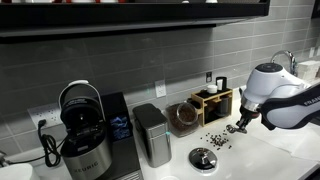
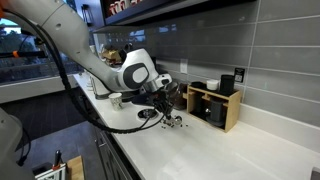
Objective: Remove the measuring spoon from the container, and spill off the contents
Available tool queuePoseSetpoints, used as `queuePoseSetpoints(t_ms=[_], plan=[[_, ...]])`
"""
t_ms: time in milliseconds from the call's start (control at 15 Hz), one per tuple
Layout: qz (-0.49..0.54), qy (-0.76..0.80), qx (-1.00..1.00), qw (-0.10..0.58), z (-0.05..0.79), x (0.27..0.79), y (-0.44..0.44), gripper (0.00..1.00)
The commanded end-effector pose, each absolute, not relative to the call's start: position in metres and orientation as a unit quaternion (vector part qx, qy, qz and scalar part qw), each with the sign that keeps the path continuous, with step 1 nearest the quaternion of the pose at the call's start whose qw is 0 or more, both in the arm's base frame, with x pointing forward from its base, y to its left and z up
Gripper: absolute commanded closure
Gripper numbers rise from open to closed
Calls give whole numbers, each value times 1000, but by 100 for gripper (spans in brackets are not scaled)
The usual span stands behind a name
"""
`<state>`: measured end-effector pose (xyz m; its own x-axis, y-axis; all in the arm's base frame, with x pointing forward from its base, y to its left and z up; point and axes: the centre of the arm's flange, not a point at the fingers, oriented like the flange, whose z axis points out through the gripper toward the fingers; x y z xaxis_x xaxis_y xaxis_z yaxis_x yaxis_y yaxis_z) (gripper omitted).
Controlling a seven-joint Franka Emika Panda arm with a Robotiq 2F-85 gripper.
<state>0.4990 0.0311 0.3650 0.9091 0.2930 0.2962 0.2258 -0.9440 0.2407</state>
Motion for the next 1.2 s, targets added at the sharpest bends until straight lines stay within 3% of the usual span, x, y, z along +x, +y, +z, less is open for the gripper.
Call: queuePoseSetpoints(t_ms=[0, 467, 1133], plan=[[176, 72, 982, 18, 352, 502, 1, 99], [210, -82, 968, -108, 336, 500, -33, 99], [205, -209, 938, -184, 313, 496, -69, 99]])
